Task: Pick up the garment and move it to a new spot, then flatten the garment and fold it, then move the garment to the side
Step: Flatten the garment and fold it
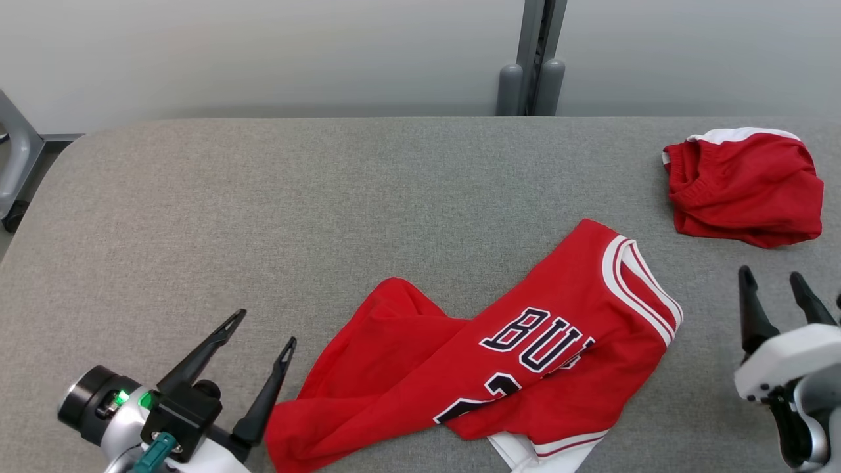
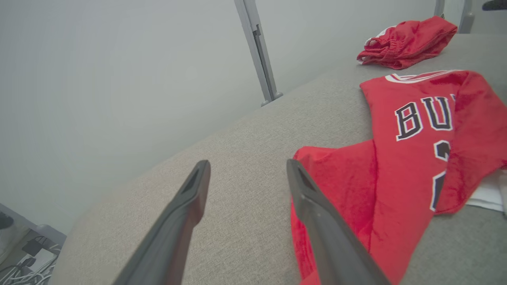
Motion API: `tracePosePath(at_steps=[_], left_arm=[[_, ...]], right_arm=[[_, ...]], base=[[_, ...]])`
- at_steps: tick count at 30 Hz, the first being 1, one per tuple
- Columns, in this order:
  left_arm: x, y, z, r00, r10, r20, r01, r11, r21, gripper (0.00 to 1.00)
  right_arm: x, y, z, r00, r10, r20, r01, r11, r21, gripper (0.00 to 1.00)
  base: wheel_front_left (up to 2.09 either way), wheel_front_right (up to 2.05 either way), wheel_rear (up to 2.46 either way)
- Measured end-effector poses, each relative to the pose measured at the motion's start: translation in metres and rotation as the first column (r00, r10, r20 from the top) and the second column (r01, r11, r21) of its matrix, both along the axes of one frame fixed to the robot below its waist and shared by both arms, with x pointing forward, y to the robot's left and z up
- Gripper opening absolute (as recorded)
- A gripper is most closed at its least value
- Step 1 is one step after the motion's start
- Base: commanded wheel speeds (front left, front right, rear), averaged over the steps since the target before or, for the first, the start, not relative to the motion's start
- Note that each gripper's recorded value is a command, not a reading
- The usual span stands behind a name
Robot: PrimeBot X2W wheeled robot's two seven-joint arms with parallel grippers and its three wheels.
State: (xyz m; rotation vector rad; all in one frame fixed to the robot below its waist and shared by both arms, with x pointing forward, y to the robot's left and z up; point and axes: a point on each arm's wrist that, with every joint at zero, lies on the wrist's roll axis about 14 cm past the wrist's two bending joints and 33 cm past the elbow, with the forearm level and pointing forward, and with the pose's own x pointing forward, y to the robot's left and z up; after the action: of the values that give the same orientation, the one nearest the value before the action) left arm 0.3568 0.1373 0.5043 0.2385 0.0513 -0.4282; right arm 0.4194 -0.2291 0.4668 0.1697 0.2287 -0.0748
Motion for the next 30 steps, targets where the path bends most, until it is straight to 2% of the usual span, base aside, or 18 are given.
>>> tracePosePath(at_steps=[6, 11, 15, 20, 26, 30], left_arm=[[-0.001, -0.01, -0.004, 0.999, 0.033, -0.025, -0.035, 0.995, -0.097, 1.0], [-0.003, -0.01, -0.008, 0.997, 0.063, -0.04, -0.067, 0.989, -0.133, 1.0], [-0.005, -0.006, -0.013, 0.995, 0.085, -0.058, -0.093, 0.985, -0.145, 1.0], [-0.007, 0.001, -0.018, 0.991, 0.117, -0.071, -0.127, 0.98, -0.155, 1.0], [-0.01, 0.007, -0.024, 0.985, 0.148, -0.089, -0.161, 0.973, -0.164, 1.0], [-0.01, 0.011, -0.027, 0.981, 0.166, -0.097, -0.181, 0.97, -0.165, 1.0]], right_arm=[[0.027, 0.024, 0.013, 0.996, 0.083, 0.009, -0.084, 0.996, 0.028, 1.0], [0.053, 0.05, 0.008, 0.981, 0.182, -0.067, -0.178, 0.982, 0.06, 1.0], [0.073, 0.073, 0.002, 0.953, 0.264, -0.15, -0.254, 0.964, 0.084, 1.0], [0.089, 0.099, -0.012, 0.894, 0.351, -0.279, -0.332, 0.936, 0.113, 1.0], [0.101, 0.112, -0.028, 0.821, 0.387, -0.42, -0.366, 0.921, 0.133, 1.0], [0.087, 0.113, -0.061, 0.715, 0.382, -0.586, -0.363, 0.919, 0.157, 1.0]], base=[[0.0, 0.0, 0.0], [0.0, 0.0, 0.0], [0.0, 0.0, 0.0], [0.0, 0.0, 0.0], [0.0, 0.0, 0.0], [0.0, 0.0, 0.0]])
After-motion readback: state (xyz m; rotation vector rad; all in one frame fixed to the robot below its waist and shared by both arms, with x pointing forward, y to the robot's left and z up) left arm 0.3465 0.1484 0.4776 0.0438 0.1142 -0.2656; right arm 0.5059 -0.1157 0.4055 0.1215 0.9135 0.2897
